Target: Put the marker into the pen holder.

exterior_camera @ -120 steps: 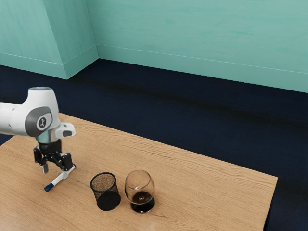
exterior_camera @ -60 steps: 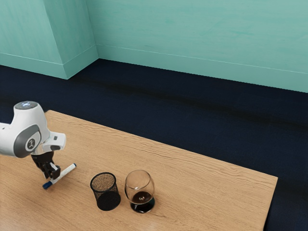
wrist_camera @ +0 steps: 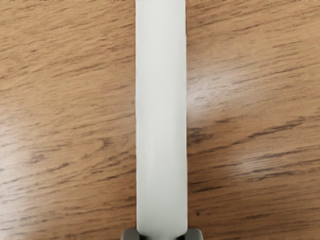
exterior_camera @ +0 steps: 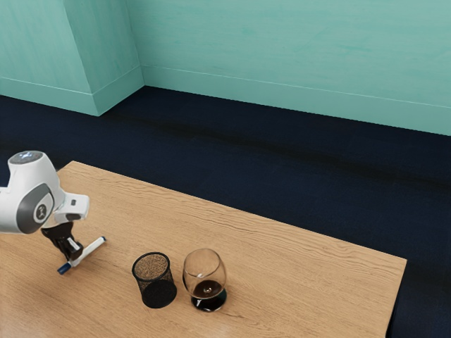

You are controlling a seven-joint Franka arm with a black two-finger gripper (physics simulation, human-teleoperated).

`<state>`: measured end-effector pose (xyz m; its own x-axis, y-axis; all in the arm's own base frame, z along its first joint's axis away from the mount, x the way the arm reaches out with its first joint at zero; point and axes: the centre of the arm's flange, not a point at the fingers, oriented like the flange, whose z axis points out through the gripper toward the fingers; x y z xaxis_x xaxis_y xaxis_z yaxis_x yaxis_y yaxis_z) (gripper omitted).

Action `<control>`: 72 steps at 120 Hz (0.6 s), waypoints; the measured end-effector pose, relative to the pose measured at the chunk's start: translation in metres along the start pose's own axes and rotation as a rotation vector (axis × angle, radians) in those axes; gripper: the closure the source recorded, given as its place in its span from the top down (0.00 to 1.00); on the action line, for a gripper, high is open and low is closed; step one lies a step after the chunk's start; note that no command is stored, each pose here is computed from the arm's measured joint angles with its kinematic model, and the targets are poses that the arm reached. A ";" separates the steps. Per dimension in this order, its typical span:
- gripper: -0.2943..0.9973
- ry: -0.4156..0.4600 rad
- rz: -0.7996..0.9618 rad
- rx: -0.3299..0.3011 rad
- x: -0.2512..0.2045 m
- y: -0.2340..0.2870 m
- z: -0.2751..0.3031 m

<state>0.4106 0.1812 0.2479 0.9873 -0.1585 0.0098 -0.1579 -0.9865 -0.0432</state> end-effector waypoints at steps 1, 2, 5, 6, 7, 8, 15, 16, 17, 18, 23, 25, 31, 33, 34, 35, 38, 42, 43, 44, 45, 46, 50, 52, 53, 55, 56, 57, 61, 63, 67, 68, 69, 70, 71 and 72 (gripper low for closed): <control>0.23 0.001 0.000 0.000 0.000 0.000 0.000; 0.23 0.001 0.001 0.000 0.000 -0.001 0.000; 0.22 0.003 0.003 0.001 0.001 -0.001 -0.001; 0.22 0.004 0.005 0.002 0.001 -0.001 -0.002; 0.22 0.005 0.006 0.002 0.001 -0.001 -0.003; 0.21 0.006 0.007 0.002 0.002 0.000 -0.004; 0.20 0.048 0.016 0.016 0.008 0.001 -0.035; 0.20 0.056 0.017 0.019 0.009 0.002 -0.042; 0.20 0.067 0.019 0.022 0.010 0.003 -0.050; 0.19 0.075 0.023 0.024 0.011 0.004 -0.057; 0.19 0.124 0.088 0.034 0.023 0.032 -0.095; 0.18 0.140 0.121 0.033 0.027 0.048 -0.108; 0.18 0.161 0.192 0.022 0.020 0.087 -0.134; 0.18 0.164 0.212 0.017 0.016 0.099 -0.139; 0.18 0.165 0.223 0.015 0.014 0.105 -0.142; 0.17 0.167 0.236 0.014 0.012 0.113 -0.146; 0.17 0.165 0.273 0.014 0.006 0.132 -0.154; 0.17 0.146 0.311 0.013 -0.001 0.155 -0.156; 0.17 0.140 0.320 0.013 -0.003 0.160 -0.156; 0.17 0.133 0.327 0.013 -0.004 0.165 -0.155; 0.17 0.126 0.334 0.013 -0.006 0.169 -0.154; 0.17 0.120 0.339 0.012 -0.007 0.173 -0.154; 0.17 0.093 0.356 0.008 -0.012 0.188 -0.150; 0.17 0.079 0.359 0.005 -0.014 0.194 -0.148; 0.17 0.072 0.360 0.003 -0.015 0.196 -0.146; 0.17 0.058 0.360 -0.002 -0.017 0.199 -0.143; 0.17 0.052 0.359 -0.004 -0.018 0.201 -0.142; 0.17 0.046 0.359 -0.006 -0.019 0.203 -0.141; 0.17 0.025 0.357 -0.014 -0.020 0.208 -0.137; 0.17 0.015 0.355 -0.018 -0.020 0.209 -0.135; 0.17 -0.003 0.349 -0.026 -0.019 0.212 -0.131; 0.17 -0.007 0.347 -0.027 -0.019 0.212 -0.130; 0.17 -0.013 0.344 -0.029 -0.018 0.212 -0.129; 0.17 -0.017 0.342 -0.031 -0.018 0.213 -0.128; 0.17 -0.022 0.339 -0.033 -0.016 0.213 -0.128; 0.17 -0.026 0.337 -0.035 -0.016 0.213 -0.127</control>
<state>0.3596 -0.0314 0.3653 0.8795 -0.4752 -0.0248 -0.4755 -0.8797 -0.0053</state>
